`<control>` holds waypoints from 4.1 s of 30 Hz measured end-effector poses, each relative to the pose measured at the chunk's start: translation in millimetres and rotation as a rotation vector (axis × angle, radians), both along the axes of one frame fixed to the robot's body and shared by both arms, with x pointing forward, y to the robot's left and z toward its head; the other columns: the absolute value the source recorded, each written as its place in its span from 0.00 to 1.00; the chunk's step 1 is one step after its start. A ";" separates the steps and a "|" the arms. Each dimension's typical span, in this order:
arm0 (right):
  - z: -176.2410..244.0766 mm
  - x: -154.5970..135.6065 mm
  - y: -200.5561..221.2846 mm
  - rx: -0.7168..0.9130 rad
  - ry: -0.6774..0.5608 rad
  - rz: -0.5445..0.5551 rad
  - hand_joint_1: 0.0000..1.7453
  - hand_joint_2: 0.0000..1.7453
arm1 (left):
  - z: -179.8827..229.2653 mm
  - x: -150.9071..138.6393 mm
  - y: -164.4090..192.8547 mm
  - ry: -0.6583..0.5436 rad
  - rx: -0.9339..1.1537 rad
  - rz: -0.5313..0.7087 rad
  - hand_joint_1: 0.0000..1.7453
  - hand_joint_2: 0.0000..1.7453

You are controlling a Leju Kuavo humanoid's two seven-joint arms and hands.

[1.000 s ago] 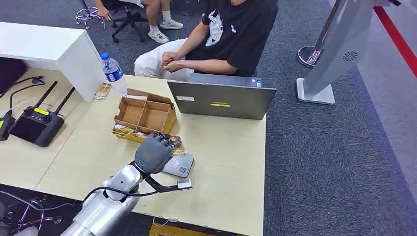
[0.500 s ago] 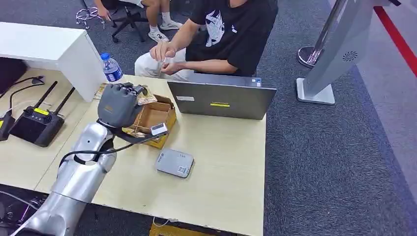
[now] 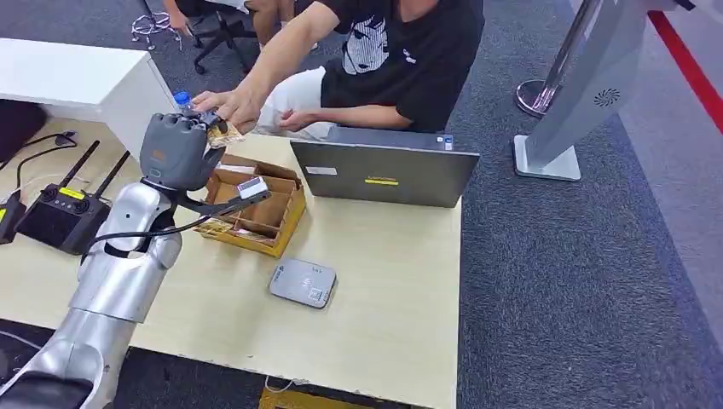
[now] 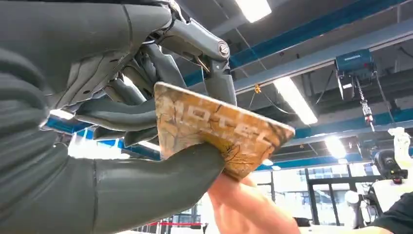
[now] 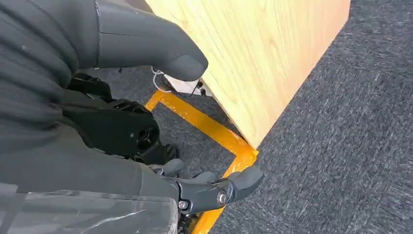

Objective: Pass the card to the sensor for recognition and then transmit it.

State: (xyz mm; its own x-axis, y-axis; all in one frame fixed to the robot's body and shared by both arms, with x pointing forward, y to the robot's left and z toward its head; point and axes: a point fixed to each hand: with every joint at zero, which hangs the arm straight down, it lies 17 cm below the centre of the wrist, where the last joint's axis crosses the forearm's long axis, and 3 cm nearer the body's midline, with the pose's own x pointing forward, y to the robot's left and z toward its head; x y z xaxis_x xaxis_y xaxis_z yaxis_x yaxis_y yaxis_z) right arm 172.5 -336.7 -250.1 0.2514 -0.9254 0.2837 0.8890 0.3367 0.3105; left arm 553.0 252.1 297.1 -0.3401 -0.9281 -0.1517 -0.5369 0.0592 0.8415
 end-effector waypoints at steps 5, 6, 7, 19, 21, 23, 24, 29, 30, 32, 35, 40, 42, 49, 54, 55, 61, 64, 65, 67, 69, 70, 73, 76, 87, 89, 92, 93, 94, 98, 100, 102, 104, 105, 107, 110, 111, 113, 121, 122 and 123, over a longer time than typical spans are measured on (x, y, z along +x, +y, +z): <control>0.0 0.0 1.4 0.001 -0.001 0.000 0.00 1.00 | -4.9 -3.1 -1.5 -0.002 -0.009 -0.012 0.00 1.00; 0.0 -0.1 1.3 0.001 -0.001 -0.001 0.00 1.00 | -6.3 -3.8 -2.0 -0.001 -0.008 -0.014 0.00 1.00; 0.0 -0.1 1.3 0.001 -0.001 -0.001 0.00 1.00 | -6.3 -3.8 -2.0 -0.001 -0.008 -0.014 0.00 1.00; -0.7 -8.9 -2.6 -0.005 -0.010 -0.038 0.00 1.00 | -109.9 -69.7 -44.2 0.173 -0.004 -0.152 0.00 1.00; -0.6 -9.6 -4.1 -0.004 -0.011 -0.053 0.00 1.00 | -130.8 -80.0 -52.8 0.218 0.018 -0.170 0.00 1.00; -0.5 -9.7 -4.7 -0.003 -0.013 -0.058 0.00 1.00 | -149.2 -86.9 -59.0 0.265 0.034 -0.176 0.00 1.00; -0.6 -9.9 -4.8 -0.003 -0.013 -0.059 0.00 1.00 | -157.5 -89.1 -59.7 0.287 0.040 -0.173 0.00 1.00; -0.2 -9.6 -4.6 0.000 -0.018 -0.058 0.00 1.00 | -208.0 -93.1 -50.8 0.449 0.085 -0.135 0.00 1.00; -0.3 -10.0 -4.4 0.001 -0.017 -0.058 0.00 1.00 | -213.3 -92.2 -45.7 0.463 0.091 -0.121 0.00 1.00; -0.5 -10.4 -4.3 0.001 -0.016 -0.056 0.00 1.00 | -220.4 -90.6 -39.1 0.479 0.089 -0.102 0.00 1.00; -0.6 -10.5 -3.9 0.001 -0.015 -0.052 0.00 1.00 | -225.8 -89.0 -32.7 0.493 0.081 -0.084 0.00 1.00; -0.8 -10.6 -2.8 0.001 -0.013 -0.041 0.00 1.00 | -225.0 -85.5 -27.8 0.483 0.074 -0.066 0.00 1.00; -0.8 -10.7 -2.8 0.001 -0.013 -0.041 0.00 1.00 | -223.7 -84.1 -26.8 0.474 0.072 -0.061 0.00 1.00; -0.8 -10.7 -2.6 0.001 -0.012 -0.039 0.00 1.00 | -221.7 -81.5 -26.9 0.462 0.069 -0.052 0.00 1.00; -1.1 -10.8 -1.8 -0.002 -0.009 -0.027 0.00 1.00 | -215.4 -71.4 -16.2 0.428 0.073 -0.009 0.00 1.00; -1.2 -11.0 -1.8 -0.002 -0.008 -0.024 0.00 1.00 | -215.0 -68.7 -13.3 0.428 0.073 0.000 0.00 1.00; -1.5 -11.3 -1.4 -0.002 -0.005 -0.021 0.00 1.00 | -219.5 -56.1 11.1 0.437 0.068 0.064 0.00 1.00; -1.4 -11.2 -1.4 -0.002 -0.005 -0.020 0.00 1.00 | -225.5 -54.0 20.7 0.452 0.064 0.088 0.00 1.00; -1.5 -11.2 -1.2 -0.002 -0.005 -0.020 0.00 1.00 | -227.3 -53.9 22.9 0.457 0.063 0.094 0.00 1.00; -1.5 -11.1 -1.0 -0.002 -0.005 -0.018 0.00 1.00 | -229.7 -53.3 26.0 0.464 0.062 0.101 0.00 1.00; -1.6 -11.3 -1.2 -0.004 -0.003 -0.016 0.00 1.00 | -231.9 -52.6 29.2 0.470 0.060 0.109 0.00 1.00; -1.8 -11.7 -0.9 -0.005 -0.001 -0.011 0.00 1.00 | -233.0 -52.6 30.4 0.472 0.058 0.111 0.00 1.00; -1.9 -11.7 -0.5 -0.005 0.000 -0.008 0.00 1.00 | -234.8 -53.0 32.2 0.471 0.055 0.109 0.00 1.00; -2.1 -12.0 -0.3 -0.004 0.002 -0.007 0.00 1.00 | -233.3 -53.0 32.1 0.464 0.046 0.100 0.00 1.00; -1.8 -10.4 0.0 -0.004 0.001 -0.004 0.00 1.00 | -234.1 -55.6 19.2 0.458 0.037 0.058 0.00 1.00; -1.7 -10.1 0.0 -0.004 0.000 -0.004 0.00 1.00 | -234.6 -55.8 18.3 0.460 0.036 0.057 0.00 1.00; -1.8 -10.2 0.2 -0.004 0.001 -0.003 0.00 1.00 | -235.6 -56.0 16.7 0.465 0.032 0.054 1.00 1.00; -1.7 -10.2 0.2 -0.003 0.001 -0.004 0.00 1.00 | -236.1 -56.0 16.2 0.468 0.029 0.053 1.00 1.00; -1.7 -10.1 0.2 -0.003 0.001 -0.004 0.00 1.00 | -236.1 -56.2 15.3 0.468 0.029 0.050 1.00 1.00; -1.9 -10.1 0.8 -0.002 0.002 0.000 0.00 1.00 | -235.5 -56.0 13.8 0.469 0.020 0.044 1.00 1.00; -1.8 -9.8 1.1 -0.002 0.002 0.003 0.00 1.00 | -235.2 -55.5 13.1 0.469 0.019 0.040 1.00 1.00; -2.1 -10.1 1.3 -0.004 0.005 0.009 0.00 1.00 | -235.0 -54.6 13.5 0.469 0.018 0.042 1.00 1.00; -2.2 -10.2 1.4 -0.003 0.006 0.010 0.00 1.00 | -233.0 -52.7 13.7 0.466 0.018 0.042 1.00 1.00; -2.2 -10.2 1.4 -0.004 0.006 0.010 0.00 1.00 | -231.8 -51.6 13.9 0.463 0.021 0.043 1.00 1.00; -2.3 -10.2 1.5 -0.003 0.007 0.011 0.00 1.00 | -228.0 -49.0 14.3 0.448 0.033 0.047 1.00 1.00; -2.5 -10.3 1.5 -0.004 0.011 0.012 0.00 1.00 | -210.9 -44.1 15.2 0.378 0.033 0.056 1.00 1.00; -2.4 -9.4 1.5 -0.005 0.011 0.013 0.00 1.00 | -201.8 -42.1 14.4 0.346 0.029 0.055 1.00 1.00; -2.6 -8.7 1.6 -0.004 0.015 0.013 0.00 1.00 | -181.2 -36.8 11.7 0.289 0.021 0.048 1.00 1.00; -1.7 -3.7 3.1 -0.004 0.014 0.031 0.00 1.00 | -65.8 -1.1 -7.8 0.142 0.006 0.027 0.99 1.00; -1.5 -2.9 3.4 -0.003 0.014 0.031 0.00 1.00 | -48.0 4.1 -9.4 0.123 0.006 0.026 1.00 1.00; -1.4 -2.2 3.6 -0.002 0.013 0.032 0.00 1.00 | -31.1 9.6 -9.4 0.107 0.005 0.029 0.99 1.00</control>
